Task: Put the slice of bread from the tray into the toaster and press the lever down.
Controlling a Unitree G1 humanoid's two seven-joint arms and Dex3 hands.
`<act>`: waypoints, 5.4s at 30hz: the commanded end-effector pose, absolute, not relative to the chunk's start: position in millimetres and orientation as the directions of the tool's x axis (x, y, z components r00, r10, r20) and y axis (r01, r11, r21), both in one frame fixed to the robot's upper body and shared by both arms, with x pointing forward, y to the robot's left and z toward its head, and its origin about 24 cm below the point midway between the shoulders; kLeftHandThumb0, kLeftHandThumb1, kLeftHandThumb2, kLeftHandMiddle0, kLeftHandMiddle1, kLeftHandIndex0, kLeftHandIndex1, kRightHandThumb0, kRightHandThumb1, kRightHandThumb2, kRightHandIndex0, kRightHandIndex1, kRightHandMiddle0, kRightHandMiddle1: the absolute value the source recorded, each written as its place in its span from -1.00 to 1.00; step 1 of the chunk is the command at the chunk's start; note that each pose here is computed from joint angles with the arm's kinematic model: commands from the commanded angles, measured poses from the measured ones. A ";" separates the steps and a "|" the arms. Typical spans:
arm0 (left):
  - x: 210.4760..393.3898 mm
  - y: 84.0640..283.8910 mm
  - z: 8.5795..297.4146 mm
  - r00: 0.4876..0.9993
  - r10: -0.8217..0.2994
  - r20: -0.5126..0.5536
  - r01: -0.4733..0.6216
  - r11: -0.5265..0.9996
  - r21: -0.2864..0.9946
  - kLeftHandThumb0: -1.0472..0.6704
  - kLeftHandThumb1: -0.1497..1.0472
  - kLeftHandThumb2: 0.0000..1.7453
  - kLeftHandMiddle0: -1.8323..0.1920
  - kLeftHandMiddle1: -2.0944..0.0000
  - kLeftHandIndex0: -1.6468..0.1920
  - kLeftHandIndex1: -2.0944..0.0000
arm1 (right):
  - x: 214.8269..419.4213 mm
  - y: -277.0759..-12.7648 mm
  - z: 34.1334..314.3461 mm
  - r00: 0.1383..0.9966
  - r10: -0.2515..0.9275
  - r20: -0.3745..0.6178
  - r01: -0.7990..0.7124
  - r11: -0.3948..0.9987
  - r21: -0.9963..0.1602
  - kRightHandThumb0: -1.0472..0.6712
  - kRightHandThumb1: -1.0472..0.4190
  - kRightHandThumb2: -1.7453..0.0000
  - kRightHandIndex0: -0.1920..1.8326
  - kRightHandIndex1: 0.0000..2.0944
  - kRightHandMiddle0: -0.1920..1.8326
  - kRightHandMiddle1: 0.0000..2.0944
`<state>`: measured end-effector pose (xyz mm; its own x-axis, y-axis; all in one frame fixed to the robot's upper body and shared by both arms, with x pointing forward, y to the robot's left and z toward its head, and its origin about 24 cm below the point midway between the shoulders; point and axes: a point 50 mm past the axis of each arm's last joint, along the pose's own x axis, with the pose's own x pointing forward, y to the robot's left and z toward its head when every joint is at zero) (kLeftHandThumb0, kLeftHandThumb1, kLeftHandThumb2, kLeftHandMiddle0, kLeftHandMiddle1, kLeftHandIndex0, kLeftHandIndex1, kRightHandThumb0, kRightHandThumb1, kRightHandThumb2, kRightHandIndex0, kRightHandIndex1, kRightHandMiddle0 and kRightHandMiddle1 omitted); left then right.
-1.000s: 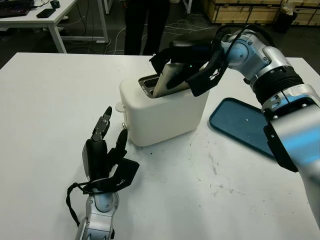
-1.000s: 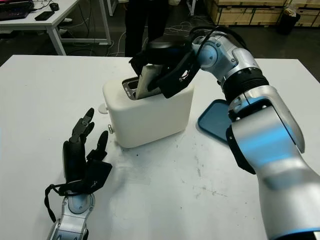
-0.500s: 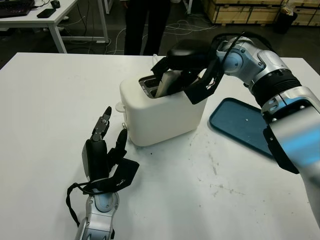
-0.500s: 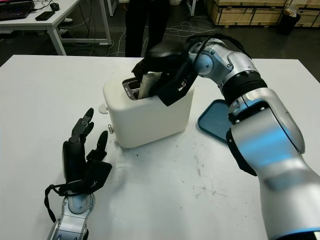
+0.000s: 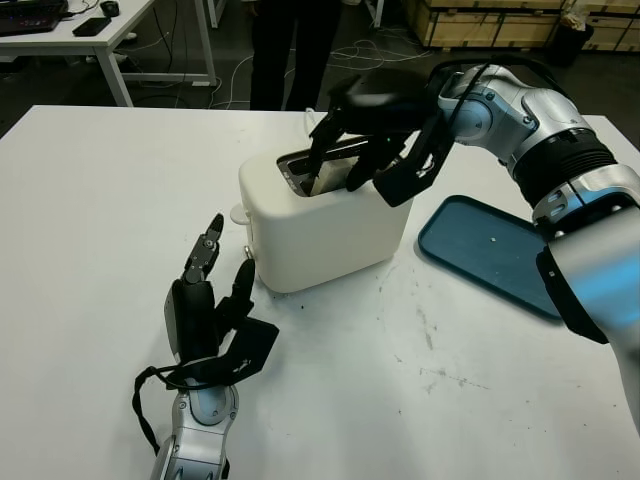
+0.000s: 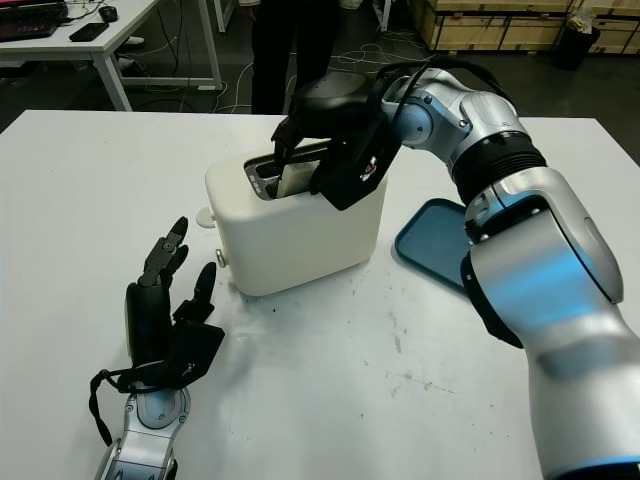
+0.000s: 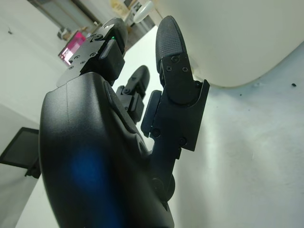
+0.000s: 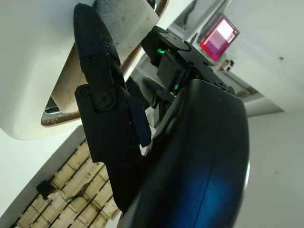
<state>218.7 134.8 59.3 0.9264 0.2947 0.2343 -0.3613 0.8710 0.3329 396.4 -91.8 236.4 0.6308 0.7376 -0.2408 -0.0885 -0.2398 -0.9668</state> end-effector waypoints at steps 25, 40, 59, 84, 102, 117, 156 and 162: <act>219.8 138.4 60.4 0.928 0.290 0.234 -0.357 0.872 0.335 -0.42 0.79 -0.41 0.37 0.75 0.30 1.00 | 399.9 -160.9 257.0 0.750 0.661 0.018 -0.186 0.238 -0.953 -0.60 -0.57 1.00 -0.29 -0.39 -0.03 -0.98; 218.9 139.9 61.4 0.923 0.298 0.245 -0.369 0.865 0.340 -0.41 0.79 -0.41 0.36 0.74 0.29 0.99 | 396.3 -167.6 239.6 0.736 0.665 0.123 -0.241 0.428 -0.871 -0.55 -0.54 0.99 -0.05 -0.48 0.10 -0.95; 228.8 167.3 90.1 0.898 0.237 0.372 -0.387 0.827 0.408 -0.40 0.79 -0.45 0.33 0.70 0.25 0.98 | 308.3 -233.2 99.7 0.878 0.167 0.449 -0.111 0.982 -0.150 -0.01 -0.81 0.99 -0.23 -0.64 -0.15 -1.00; 231.6 180.5 113.0 0.897 0.120 0.425 -0.367 0.737 0.567 -0.28 0.78 -0.75 0.16 0.56 0.04 0.91 | 251.3 -208.3 56.0 0.935 -0.069 0.347 0.043 0.996 0.082 -0.03 -0.83 0.93 -0.19 -0.94 -0.21 -0.99; 251.5 219.0 180.5 0.840 -0.313 0.443 -0.337 0.340 0.878 0.07 0.31 -1.00 -0.26 0.27 -0.58 0.90 | 253.1 -206.6 55.3 0.933 -0.083 0.350 0.053 0.994 0.094 -0.03 -0.83 0.93 -0.13 -0.96 -0.15 -0.98; 277.6 206.3 181.0 0.785 -0.455 0.421 -0.328 0.271 0.905 -0.04 0.17 -1.00 -0.32 0.02 -0.72 0.97 | 251.4 -206.6 55.1 0.935 -0.084 0.345 0.057 0.994 0.090 -0.09 -0.83 0.95 -0.09 -0.97 -0.12 -0.99; 296.0 186.3 157.8 0.826 -0.393 0.404 -0.280 0.336 0.899 0.11 0.22 -0.99 -0.26 -0.11 -0.72 1.00 | 255.9 -207.1 57.8 0.938 -0.056 0.343 0.033 0.997 0.073 -0.14 -0.82 0.99 -0.01 -0.99 -0.06 -0.99; 298.8 186.2 154.9 0.833 -0.392 0.391 -0.264 0.340 0.903 0.14 0.22 -1.00 -0.27 -0.06 -0.73 0.99 | 255.4 -207.3 57.1 0.936 -0.053 0.347 0.031 0.997 0.069 -0.14 -0.83 0.98 -0.02 -0.99 -0.06 -1.00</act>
<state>295.9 187.9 152.7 0.8380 -0.3900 0.3817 -0.2532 0.3417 0.9050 254.9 -206.3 56.0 0.9379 -0.0550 0.3425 0.0303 0.9966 0.0771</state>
